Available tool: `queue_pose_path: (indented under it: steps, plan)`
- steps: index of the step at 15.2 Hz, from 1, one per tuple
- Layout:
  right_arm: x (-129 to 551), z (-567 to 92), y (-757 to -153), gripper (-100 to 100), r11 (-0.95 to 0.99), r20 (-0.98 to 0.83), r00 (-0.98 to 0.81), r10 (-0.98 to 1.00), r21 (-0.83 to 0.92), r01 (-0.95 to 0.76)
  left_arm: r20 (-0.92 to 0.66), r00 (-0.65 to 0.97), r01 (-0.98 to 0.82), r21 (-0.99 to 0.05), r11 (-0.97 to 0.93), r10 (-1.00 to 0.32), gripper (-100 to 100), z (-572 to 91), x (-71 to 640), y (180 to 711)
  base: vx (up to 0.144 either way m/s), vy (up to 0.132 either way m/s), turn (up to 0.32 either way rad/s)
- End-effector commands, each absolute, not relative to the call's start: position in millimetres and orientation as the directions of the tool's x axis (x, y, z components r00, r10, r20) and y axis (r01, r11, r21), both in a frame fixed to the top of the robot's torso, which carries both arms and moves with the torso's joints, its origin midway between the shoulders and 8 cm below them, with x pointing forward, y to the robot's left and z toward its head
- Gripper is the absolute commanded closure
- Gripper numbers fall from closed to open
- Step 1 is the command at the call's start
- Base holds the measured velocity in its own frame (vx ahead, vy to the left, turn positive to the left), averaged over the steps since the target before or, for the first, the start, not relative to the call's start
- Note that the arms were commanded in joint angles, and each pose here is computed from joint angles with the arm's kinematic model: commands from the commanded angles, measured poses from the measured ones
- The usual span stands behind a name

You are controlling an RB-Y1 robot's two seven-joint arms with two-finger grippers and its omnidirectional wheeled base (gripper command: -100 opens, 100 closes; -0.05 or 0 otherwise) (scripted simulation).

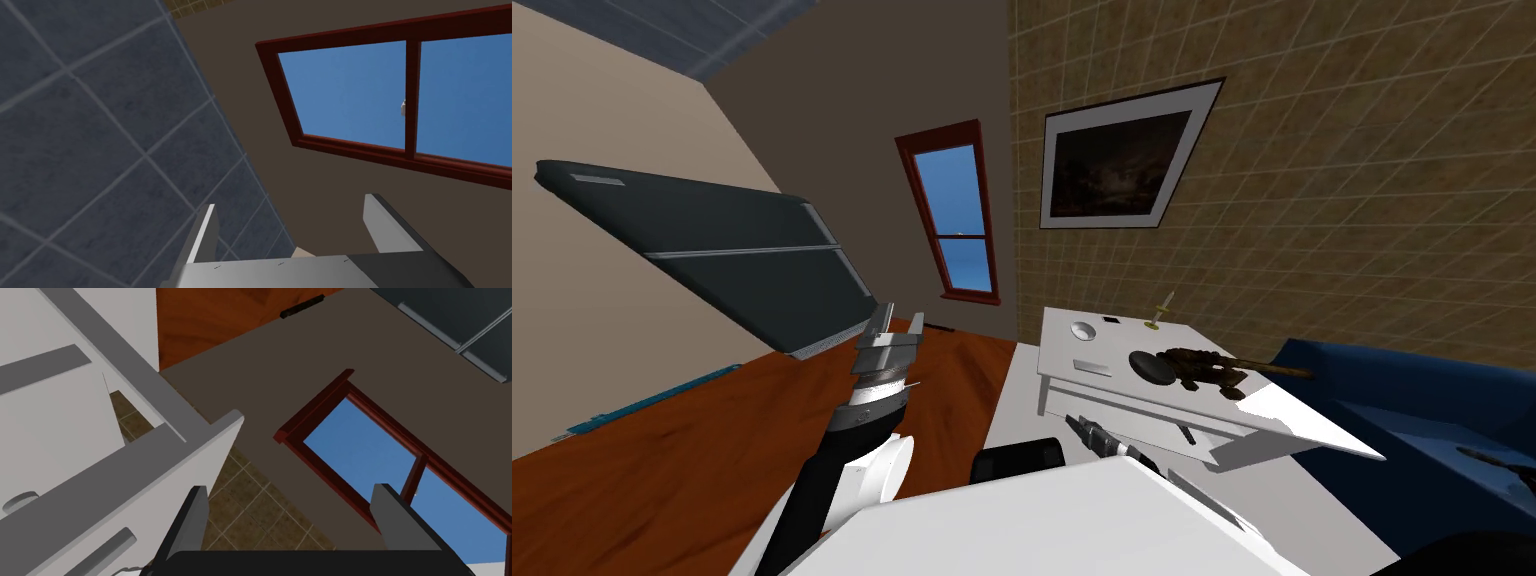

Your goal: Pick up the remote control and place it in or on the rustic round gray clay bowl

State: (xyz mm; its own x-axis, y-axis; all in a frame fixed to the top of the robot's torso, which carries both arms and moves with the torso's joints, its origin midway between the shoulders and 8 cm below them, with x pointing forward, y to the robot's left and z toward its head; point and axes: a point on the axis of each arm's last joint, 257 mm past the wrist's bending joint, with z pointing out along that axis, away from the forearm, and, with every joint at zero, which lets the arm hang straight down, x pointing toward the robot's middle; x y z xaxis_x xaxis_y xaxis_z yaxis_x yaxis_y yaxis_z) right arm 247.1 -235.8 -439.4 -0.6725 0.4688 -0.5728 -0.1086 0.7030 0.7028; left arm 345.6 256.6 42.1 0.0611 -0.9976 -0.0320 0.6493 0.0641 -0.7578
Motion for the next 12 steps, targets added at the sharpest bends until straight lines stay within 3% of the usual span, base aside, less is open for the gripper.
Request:
queue_pose_path:
  steps: [1,4,12]
  plan:
    - [223.2,-464.1,-256.3,-100,0.758,-0.571,-0.726,0.383,0.643,-0.106,-0.032,0.061,0.649,-0.758,0.064,-0.998,0,42.1,345.6,256.6,0.047,0.044,0.217]
    - [202.1,-481.2,-279.5,-100,0.804,-0.568,-0.767,0.297,0.583,-0.12,-0.032,0.061,0.649,-0.758,0.064,-0.998,0,42.1,345.7,256.5,0.061,0.045,0.248]
    - [151.6,-517.3,-345.4,-100,0.888,-0.52,-0.844,0.132,0.44,-0.132,-0.032,0.061,0.649,-0.758,0.064,-0.998,0,42.1,345.7,256.6,0.049,0.026,0.133]
